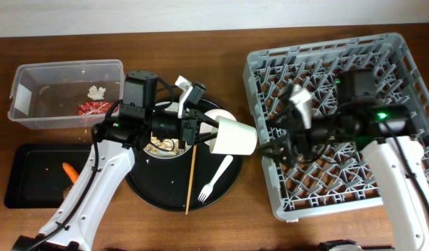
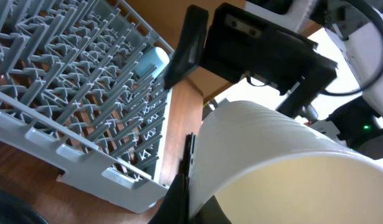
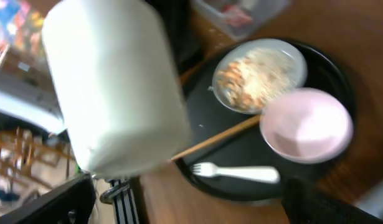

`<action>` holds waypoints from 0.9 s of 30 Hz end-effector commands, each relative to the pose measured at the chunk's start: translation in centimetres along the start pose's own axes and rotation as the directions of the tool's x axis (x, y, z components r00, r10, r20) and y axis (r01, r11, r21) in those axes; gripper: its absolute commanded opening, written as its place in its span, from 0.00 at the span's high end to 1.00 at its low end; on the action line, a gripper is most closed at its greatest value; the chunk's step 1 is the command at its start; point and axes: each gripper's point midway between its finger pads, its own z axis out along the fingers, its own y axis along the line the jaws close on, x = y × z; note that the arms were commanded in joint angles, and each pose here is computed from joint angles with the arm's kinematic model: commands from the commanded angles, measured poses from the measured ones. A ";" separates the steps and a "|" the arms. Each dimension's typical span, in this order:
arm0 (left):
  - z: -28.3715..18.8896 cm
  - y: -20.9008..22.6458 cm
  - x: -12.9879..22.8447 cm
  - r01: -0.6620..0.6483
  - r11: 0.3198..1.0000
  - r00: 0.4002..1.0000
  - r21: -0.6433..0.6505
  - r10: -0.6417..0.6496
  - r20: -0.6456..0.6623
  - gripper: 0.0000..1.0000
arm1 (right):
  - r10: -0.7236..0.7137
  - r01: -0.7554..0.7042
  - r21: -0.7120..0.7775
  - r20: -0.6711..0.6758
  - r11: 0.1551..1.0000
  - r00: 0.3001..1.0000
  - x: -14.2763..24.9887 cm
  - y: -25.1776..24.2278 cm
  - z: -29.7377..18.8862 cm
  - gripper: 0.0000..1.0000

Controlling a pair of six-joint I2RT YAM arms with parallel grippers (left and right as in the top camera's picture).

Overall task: Sort waste into correct bins and load items into the dishwasher rack
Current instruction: 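Pass the white cup from the left gripper to the right gripper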

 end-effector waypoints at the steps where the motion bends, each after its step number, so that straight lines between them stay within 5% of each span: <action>1: -0.1 -0.9 -0.2 -0.033 0.998 0.999 0.044 0.033 0.002 1.00 | -0.110 0.111 -0.074 0.021 0.991 0.994 -1.2 2.3 1.2 0.01; 7: -0.1 -0.9 -0.2 -0.032 0.999 0.999 0.044 0.032 0.002 1.00 | -0.151 0.151 -0.119 0.008 0.981 0.989 -1.2 3.7 2.3 0.00; 17: -0.1 -0.8 -0.2 -0.032 0.999 0.999 0.043 0.032 0.002 1.00 | -0.183 0.190 -0.182 0.057 0.965 0.982 -2.1 5.1 2.6 0.20; 23: -0.1 -0.8 -0.2 -0.033 0.999 0.999 0.043 0.033 0.002 1.00 | -0.182 0.190 -0.189 0.062 0.963 0.981 -2.2 5.2 2.6 0.39; 27: -0.1 -0.8 -0.2 -0.033 0.999 0.999 0.043 0.033 0.002 1.00 | -0.182 0.191 -0.190 0.064 0.963 0.981 -2.2 5.2 2.6 0.43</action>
